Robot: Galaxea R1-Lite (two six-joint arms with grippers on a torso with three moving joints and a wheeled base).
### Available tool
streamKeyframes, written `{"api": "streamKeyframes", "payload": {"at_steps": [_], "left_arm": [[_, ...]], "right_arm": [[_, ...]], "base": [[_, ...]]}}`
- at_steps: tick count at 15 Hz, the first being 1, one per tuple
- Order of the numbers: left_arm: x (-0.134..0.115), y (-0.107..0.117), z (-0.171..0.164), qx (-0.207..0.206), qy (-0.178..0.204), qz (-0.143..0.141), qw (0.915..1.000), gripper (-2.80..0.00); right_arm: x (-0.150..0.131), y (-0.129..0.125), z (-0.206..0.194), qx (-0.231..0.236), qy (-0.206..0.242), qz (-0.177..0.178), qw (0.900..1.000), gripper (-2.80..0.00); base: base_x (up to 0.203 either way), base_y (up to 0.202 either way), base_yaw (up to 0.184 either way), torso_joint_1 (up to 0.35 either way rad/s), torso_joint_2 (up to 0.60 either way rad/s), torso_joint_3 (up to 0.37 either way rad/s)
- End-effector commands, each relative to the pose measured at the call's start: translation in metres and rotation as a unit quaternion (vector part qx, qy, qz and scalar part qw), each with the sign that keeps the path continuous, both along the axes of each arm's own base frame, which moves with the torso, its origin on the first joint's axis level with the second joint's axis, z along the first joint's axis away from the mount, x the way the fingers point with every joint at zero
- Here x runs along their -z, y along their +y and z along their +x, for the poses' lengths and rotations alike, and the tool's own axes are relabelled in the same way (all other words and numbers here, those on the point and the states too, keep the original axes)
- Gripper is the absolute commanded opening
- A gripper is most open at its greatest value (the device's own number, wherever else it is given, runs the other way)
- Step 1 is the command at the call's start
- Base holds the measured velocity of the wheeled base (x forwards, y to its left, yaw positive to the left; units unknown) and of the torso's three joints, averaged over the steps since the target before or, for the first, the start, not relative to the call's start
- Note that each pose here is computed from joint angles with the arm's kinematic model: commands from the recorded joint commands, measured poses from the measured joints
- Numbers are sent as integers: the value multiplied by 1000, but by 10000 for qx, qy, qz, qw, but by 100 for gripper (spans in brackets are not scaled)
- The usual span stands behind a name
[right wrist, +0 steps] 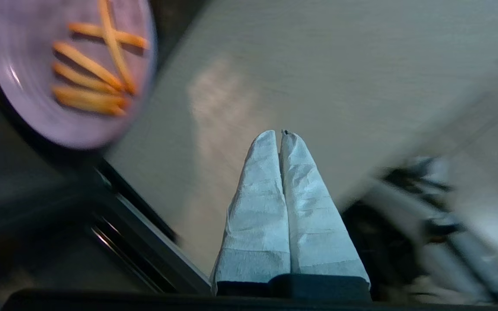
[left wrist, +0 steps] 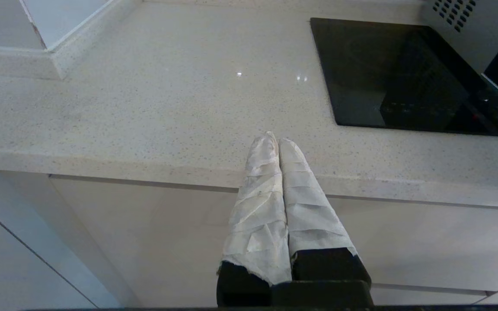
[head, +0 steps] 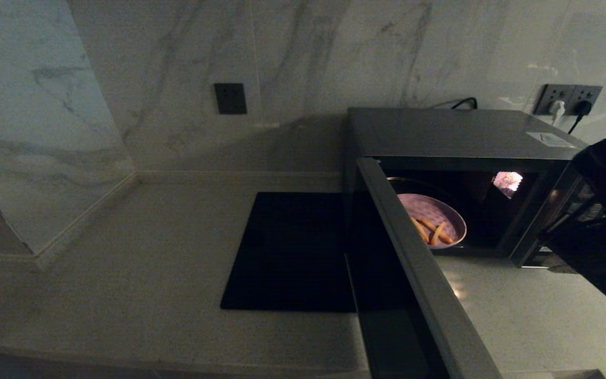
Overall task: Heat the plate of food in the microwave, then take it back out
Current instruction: Close the microwave oven
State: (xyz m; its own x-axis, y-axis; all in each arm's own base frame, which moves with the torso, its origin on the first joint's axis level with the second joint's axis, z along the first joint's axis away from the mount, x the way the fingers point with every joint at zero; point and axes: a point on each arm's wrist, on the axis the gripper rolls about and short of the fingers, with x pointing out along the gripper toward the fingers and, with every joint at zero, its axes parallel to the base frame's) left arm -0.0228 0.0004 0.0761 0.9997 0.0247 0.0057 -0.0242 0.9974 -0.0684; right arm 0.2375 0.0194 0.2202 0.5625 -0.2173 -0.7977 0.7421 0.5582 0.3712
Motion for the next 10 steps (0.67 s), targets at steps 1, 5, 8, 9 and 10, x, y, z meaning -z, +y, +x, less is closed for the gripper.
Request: {"api": "streamKeyframes", "payload": {"at_steps": [1, 5, 8, 9, 10], "left_arm": [[0, 0, 0, 8, -2, -4, 10000, -280], [0, 0, 0, -1, -2, -4, 10000, -280], [0, 0, 0, -7, -2, -4, 10000, -280], [0, 0, 0, 3, 0, -4, 10000, -280], [0, 0, 0, 1, 1, -4, 10000, -280]], "right_arm": [[-42, -7, -66, -201, -597, -171, 9979, -280], [-99, -9, -140, -955, -1143, -551, 9873, -280], [-147, -9, -171, -1388, -1849, -475, 9717, -280], [-162, -9, -182, -1646, -2096, -363, 9632, -280], [-175, -9, -194, -1981, -2310, -173, 9524, -280]], "base": [[0, 0, 0, 0, 0, 0], [0, 0, 0, 0, 0, 0], [0, 0, 0, 0, 0, 0], [0, 0, 0, 0, 0, 0], [0, 0, 0, 0, 0, 0]]}}
